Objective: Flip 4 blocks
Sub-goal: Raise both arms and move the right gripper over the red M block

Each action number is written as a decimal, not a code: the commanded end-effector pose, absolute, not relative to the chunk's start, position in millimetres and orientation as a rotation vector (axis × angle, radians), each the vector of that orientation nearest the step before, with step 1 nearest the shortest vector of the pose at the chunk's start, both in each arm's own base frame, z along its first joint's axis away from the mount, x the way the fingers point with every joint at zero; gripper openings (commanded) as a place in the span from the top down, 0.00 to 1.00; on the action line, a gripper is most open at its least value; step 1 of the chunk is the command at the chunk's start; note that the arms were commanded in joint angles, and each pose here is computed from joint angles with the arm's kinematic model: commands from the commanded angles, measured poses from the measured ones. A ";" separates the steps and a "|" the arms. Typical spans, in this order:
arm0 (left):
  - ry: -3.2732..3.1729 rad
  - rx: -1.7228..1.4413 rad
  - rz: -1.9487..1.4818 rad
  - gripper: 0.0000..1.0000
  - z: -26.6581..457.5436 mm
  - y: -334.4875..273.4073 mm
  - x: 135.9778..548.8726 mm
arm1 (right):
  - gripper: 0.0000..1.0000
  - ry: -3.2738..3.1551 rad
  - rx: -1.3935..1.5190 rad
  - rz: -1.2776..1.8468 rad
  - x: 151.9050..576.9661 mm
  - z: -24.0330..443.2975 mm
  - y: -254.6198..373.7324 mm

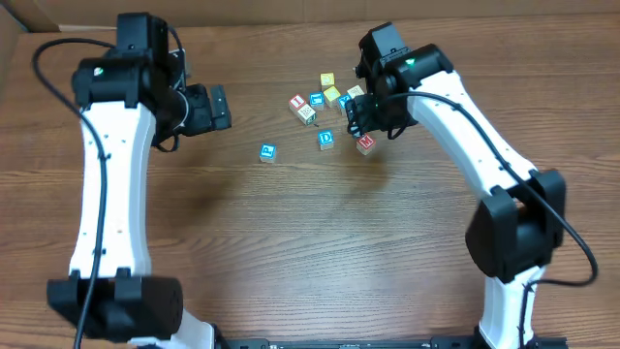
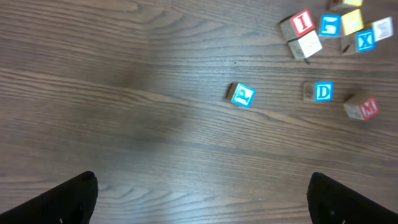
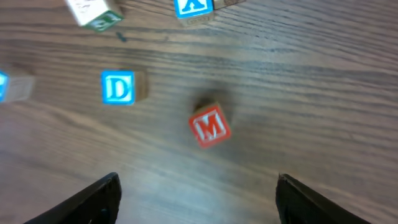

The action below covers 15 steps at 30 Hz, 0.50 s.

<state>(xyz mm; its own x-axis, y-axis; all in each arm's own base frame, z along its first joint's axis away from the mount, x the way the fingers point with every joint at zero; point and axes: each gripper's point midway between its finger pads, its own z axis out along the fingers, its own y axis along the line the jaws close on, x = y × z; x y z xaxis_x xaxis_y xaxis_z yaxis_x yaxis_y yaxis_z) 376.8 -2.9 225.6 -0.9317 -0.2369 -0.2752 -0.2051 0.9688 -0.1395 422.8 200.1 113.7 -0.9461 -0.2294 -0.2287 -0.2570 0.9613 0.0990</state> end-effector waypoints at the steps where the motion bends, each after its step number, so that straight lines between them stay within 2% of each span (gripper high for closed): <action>1: 2.866 -0.367 -0.188 0.00 208.6 -4.5 381.6 | 0.15 2.922 -0.377 0.146 429.2 87.9 198.9; 13: 2.926 -0.382 -0.167 0.00 173.6 -2.1 398.5 | 0.17 2.981 -0.425 0.117 433.8 17.0 201.0; 15: 2.914 -0.396 -0.168 0.00 173.5 -1.7 401.7 | 0.22 2.969 -0.421 0.123 436.6 12.7 202.4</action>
